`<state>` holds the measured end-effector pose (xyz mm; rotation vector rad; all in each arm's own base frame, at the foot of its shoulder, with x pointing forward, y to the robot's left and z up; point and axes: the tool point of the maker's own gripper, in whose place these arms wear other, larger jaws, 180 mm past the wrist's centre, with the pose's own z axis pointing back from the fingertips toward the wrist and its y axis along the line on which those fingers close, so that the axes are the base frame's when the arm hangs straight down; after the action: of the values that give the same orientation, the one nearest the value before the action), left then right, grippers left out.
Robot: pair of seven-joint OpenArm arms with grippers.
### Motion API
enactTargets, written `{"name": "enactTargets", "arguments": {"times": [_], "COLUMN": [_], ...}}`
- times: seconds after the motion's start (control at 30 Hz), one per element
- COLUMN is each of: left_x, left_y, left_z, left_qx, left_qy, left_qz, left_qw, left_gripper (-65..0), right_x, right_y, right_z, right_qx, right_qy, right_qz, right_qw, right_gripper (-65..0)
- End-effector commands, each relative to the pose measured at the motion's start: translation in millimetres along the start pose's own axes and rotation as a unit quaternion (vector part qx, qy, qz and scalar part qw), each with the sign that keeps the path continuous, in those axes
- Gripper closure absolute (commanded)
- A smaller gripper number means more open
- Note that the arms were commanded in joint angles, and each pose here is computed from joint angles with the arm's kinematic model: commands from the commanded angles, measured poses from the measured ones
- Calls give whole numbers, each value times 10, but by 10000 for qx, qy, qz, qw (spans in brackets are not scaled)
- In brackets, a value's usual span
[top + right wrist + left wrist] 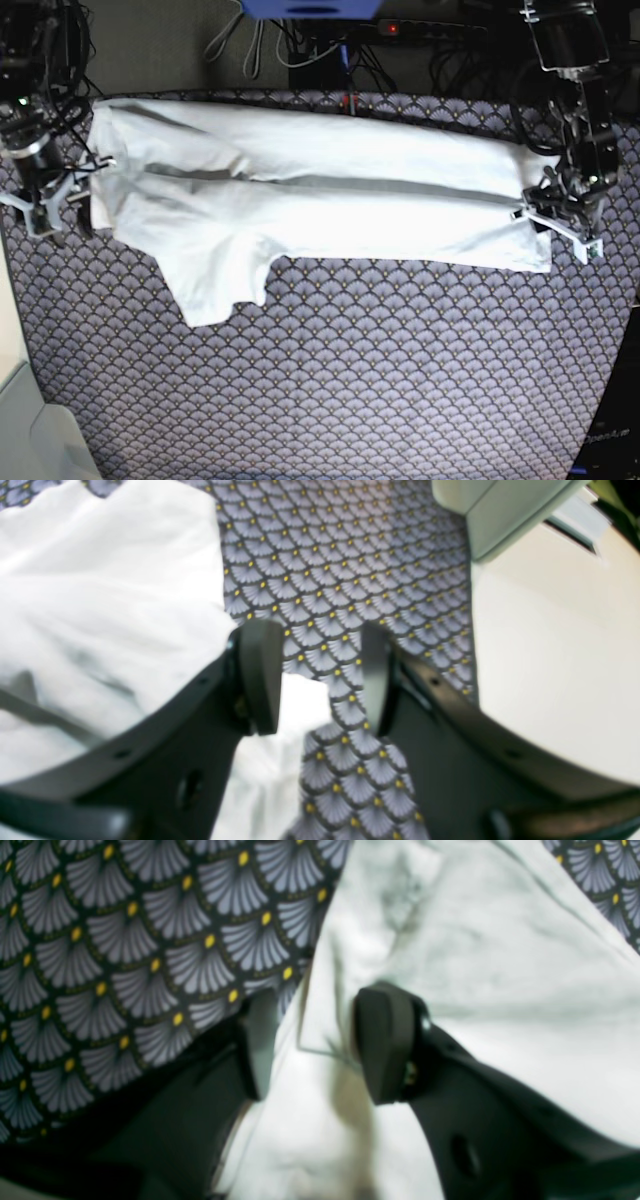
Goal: Fold the T-shirt properly
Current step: 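Release the hem with the right gripper and regrasp the shirt's sleeve end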
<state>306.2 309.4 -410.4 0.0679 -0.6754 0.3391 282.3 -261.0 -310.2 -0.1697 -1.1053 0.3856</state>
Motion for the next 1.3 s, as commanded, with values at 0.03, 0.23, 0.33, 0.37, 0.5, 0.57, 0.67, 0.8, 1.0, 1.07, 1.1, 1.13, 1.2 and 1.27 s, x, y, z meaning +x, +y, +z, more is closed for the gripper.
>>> {"name": "enactTargets", "arguments": {"times": [0.03,0.23,0.33,0.37,0.5,0.57,0.67,0.8,1.0,1.07,1.1,1.13,1.2,1.27], "left_x": [147,166,116,88,97,135,134,108,103,104,97,92,103,119], "left_y": [31,16,19,13,-3,-20,-28,-17,-13,-12,-10,-8,-11,-15], "left_z": [34,45,47,49,68,94,95,83,88,93,93,90,88,93], "left_qx": [33,19,22,17,-2,-14,-21,-8,2,6,8,10,7,6], "left_qy": [-195,-229,-62,47,103,54,57,101,101,94,101,108,101,79], "left_qz": [-54,-59,-64,-64,-64,-92,-89,-73,-67,-67,-68,-66,-61,-58], "left_qw": [9998,9997,10000,10000,9999,9999,9999,9999,9999,9999,9999,9999,9999,10000], "left_gripper": [-288,-287,-286,-285,-285,-285,-285,-285,-284,-284,-284,-284,-284,-284], "right_x": [319,653,725,711,659,593,459,299,97,67,83,86,89,92], "right_y": [140,507,375,311,116,48,38,197,559,593,639,655,658,666], "right_z": [-173,-721,-1011,-1106,-1379,-1480,-1583,-1671,-1749,-1760,-1775,-1781,-1782,-1783], "right_qx": [264,1068,1044,1020,977,976,1040,1223,1613,1640,1671,1681,1681,1687], "right_qy": [-269,89,283,370,621,781,1016,944,1050,1039,992,965,934,931], "right_qz": [149,564,438,347,49,-103,-318,-577,-597,-666,-708,-727,-739,-743], "right_qw": [9992,9926,9932,9935,9933,9921,9889,9863,9795,9787,9784,9783,9785,9784], "right_gripper": [-302,-376,-388,-388,-388,-389,-389,-389,-389,-389,-389,-389,-389,-389]}}
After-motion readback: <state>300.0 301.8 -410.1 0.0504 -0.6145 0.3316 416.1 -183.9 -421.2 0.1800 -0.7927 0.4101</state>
